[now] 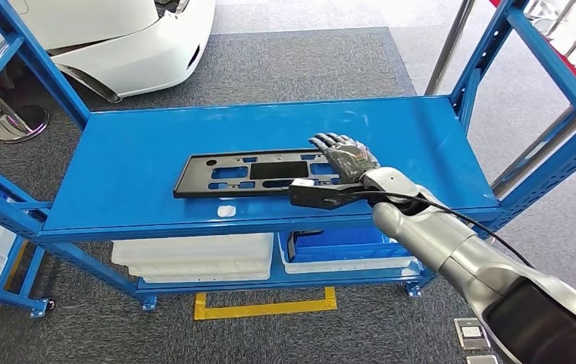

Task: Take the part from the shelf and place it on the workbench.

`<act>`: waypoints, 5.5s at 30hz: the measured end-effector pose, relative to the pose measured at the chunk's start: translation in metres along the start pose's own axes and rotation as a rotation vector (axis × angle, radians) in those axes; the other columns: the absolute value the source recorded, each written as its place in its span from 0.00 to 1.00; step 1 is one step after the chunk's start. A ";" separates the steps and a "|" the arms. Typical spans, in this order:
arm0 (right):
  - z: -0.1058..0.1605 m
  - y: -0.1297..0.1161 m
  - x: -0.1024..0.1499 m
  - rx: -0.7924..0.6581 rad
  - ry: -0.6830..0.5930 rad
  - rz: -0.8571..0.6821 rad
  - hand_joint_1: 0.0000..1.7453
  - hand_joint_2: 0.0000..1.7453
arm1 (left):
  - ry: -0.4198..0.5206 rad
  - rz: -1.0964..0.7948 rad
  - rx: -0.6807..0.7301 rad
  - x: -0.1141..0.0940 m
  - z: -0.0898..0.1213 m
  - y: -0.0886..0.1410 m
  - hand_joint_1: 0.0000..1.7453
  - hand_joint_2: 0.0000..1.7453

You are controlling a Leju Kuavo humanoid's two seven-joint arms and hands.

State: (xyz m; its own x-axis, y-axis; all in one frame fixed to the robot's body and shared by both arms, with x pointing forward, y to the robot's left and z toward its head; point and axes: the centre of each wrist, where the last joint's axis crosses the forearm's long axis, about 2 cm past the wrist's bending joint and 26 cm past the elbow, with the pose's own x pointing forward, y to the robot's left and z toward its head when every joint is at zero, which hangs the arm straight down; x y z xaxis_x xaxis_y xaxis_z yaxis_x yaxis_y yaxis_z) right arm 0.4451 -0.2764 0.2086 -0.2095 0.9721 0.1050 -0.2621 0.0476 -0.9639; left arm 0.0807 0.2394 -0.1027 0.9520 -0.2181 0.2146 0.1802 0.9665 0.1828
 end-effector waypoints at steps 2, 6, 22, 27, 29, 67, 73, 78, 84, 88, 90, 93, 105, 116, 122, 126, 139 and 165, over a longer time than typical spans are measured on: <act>0.000 -0.001 0.000 0.002 -0.003 -0.009 0.00 1.00 | 0.000 0.000 -0.001 0.000 0.000 0.000 0.00 0.00; -0.001 0.000 0.000 0.022 -0.003 -0.030 0.00 1.00 | 0.004 0.000 -0.002 0.000 0.000 0.000 0.00 0.00; 0.000 0.022 -0.021 0.169 0.098 -0.140 0.00 1.00 | 0.008 -0.001 -0.002 0.000 0.000 0.000 0.00 0.00; 0.003 0.034 -0.036 0.208 0.175 -0.145 0.52 1.00 | 0.000 -0.001 0.000 0.000 0.000 0.000 0.00 0.00; 0.005 0.037 -0.043 0.218 0.204 -0.138 1.00 1.00 | -0.006 -0.001 0.000 -0.001 0.000 0.000 0.00 0.00; 0.034 0.075 -0.035 -0.119 -0.029 -0.391 1.00 1.00 | -0.130 0.086 0.106 -0.006 0.000 0.002 0.00 0.00; 0.064 0.053 0.020 -0.356 -0.328 -0.719 1.00 1.00 | -0.146 0.173 0.160 -0.010 0.000 0.003 0.00 0.50; 0.091 0.038 0.048 -0.467 -0.492 -0.798 1.00 1.00 | -0.145 0.214 0.172 -0.013 0.001 0.003 0.00 1.00; 0.112 0.025 0.061 -0.538 -0.586 -0.839 1.00 1.00 | -0.142 0.227 0.175 -0.013 0.000 0.003 0.00 1.00; 0.121 0.022 0.066 -0.556 -0.623 -0.873 1.00 1.00 | -0.143 0.230 0.173 -0.013 0.000 0.003 0.00 1.00; 0.123 0.023 0.067 -0.560 -0.633 -0.892 1.00 1.00 | -0.144 0.233 0.171 -0.012 0.000 0.003 0.00 1.00; 0.125 0.023 0.068 -0.556 -0.640 -0.937 1.00 1.00 | -0.146 0.234 0.171 -0.012 0.000 0.003 0.00 1.00; 0.127 0.030 0.069 -0.504 -0.658 -1.104 1.00 1.00 | -0.148 0.236 0.172 -0.012 0.000 0.003 0.00 1.00; 0.120 0.061 0.067 -0.359 -0.642 -1.572 1.00 1.00 | -0.154 0.233 0.175 -0.011 0.000 0.004 0.00 1.00; 0.117 0.074 0.067 -0.335 -0.591 -1.610 1.00 1.00 | -0.158 0.232 0.195 -0.011 0.000 0.004 0.00 1.00; 0.116 0.079 0.067 -0.328 -0.570 -1.613 1.00 1.00 | -0.160 0.231 0.199 -0.011 0.000 0.004 0.00 1.00; 0.113 0.083 0.065 -0.290 -0.508 -1.478 1.00 1.00 | -0.164 0.229 0.200 -0.011 0.000 0.004 0.00 1.00; 0.107 0.067 0.069 -0.229 -0.494 -1.290 1.00 1.00 | -0.171 0.224 0.199 -0.011 0.000 0.005 0.00 1.00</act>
State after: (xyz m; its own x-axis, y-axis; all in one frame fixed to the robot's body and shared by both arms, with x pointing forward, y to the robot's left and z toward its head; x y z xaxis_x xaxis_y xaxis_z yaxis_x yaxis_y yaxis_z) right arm 0.3128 -0.2309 0.1778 -0.2598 0.0372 0.9649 -0.3739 0.9174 -0.1361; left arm 0.0710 0.2463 -0.1040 0.9041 -0.0391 0.4255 -0.0967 0.9512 0.2929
